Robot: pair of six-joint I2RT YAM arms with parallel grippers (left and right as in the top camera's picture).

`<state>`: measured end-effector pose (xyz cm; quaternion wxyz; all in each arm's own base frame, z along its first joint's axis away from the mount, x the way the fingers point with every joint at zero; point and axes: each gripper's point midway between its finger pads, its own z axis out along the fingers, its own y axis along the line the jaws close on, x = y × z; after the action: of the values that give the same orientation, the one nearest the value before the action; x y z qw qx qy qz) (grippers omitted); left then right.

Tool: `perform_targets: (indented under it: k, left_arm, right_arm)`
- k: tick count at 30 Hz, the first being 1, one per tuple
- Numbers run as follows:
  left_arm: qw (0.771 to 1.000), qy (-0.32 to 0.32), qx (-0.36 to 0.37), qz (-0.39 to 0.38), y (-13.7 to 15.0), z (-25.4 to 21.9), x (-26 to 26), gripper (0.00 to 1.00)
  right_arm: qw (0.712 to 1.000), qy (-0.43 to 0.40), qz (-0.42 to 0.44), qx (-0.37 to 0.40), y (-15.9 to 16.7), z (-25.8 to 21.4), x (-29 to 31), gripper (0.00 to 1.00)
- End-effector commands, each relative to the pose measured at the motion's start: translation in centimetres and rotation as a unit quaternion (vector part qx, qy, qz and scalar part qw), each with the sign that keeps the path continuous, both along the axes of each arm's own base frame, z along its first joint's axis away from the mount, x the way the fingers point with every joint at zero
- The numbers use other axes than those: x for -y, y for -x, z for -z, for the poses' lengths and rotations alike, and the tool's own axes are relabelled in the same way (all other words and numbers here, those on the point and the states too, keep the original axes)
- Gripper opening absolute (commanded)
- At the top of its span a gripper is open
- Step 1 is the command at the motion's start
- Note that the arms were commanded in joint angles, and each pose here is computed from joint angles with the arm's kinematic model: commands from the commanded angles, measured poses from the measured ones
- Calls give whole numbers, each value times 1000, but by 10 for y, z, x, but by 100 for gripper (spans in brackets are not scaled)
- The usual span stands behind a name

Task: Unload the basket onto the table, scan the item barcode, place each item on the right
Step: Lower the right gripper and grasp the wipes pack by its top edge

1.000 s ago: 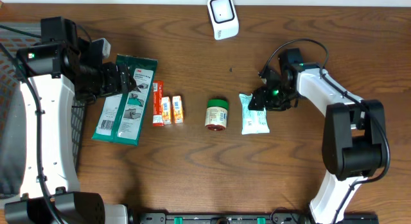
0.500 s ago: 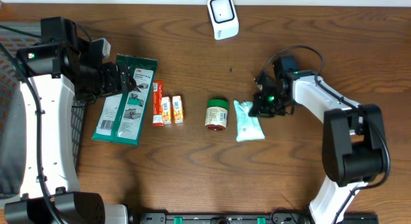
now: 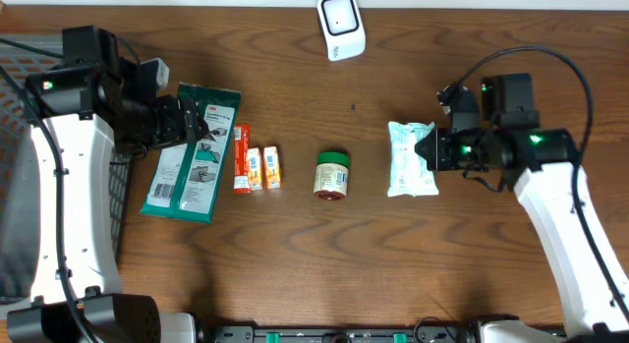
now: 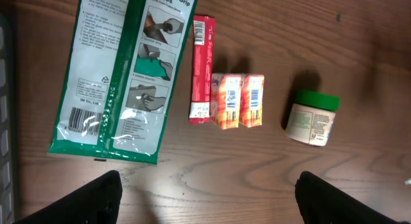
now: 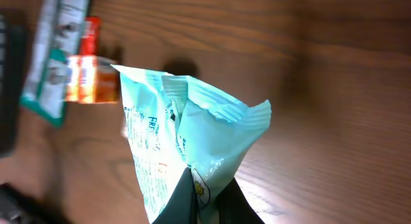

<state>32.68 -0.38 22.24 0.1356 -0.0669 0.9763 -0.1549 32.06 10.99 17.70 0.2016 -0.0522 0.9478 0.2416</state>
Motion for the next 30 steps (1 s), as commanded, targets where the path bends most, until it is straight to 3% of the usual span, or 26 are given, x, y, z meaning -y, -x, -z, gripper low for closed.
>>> perform_targets:
  k: [1,18,30]
  left_arm:
    - [1000,3,4,-2,3,-4,1,87]
    - [1000,3,4,-2,3,-4,1,87]
    - [1000,3,4,-2,3,-4,1,87]
  right_arm:
    - [998,-53,-18,-13,8,-11,-17,1]
    - [997,-59,-21,-40,20,-7,-18,1]
    - [997,-17,-73,-23,27,-1,-27,1]
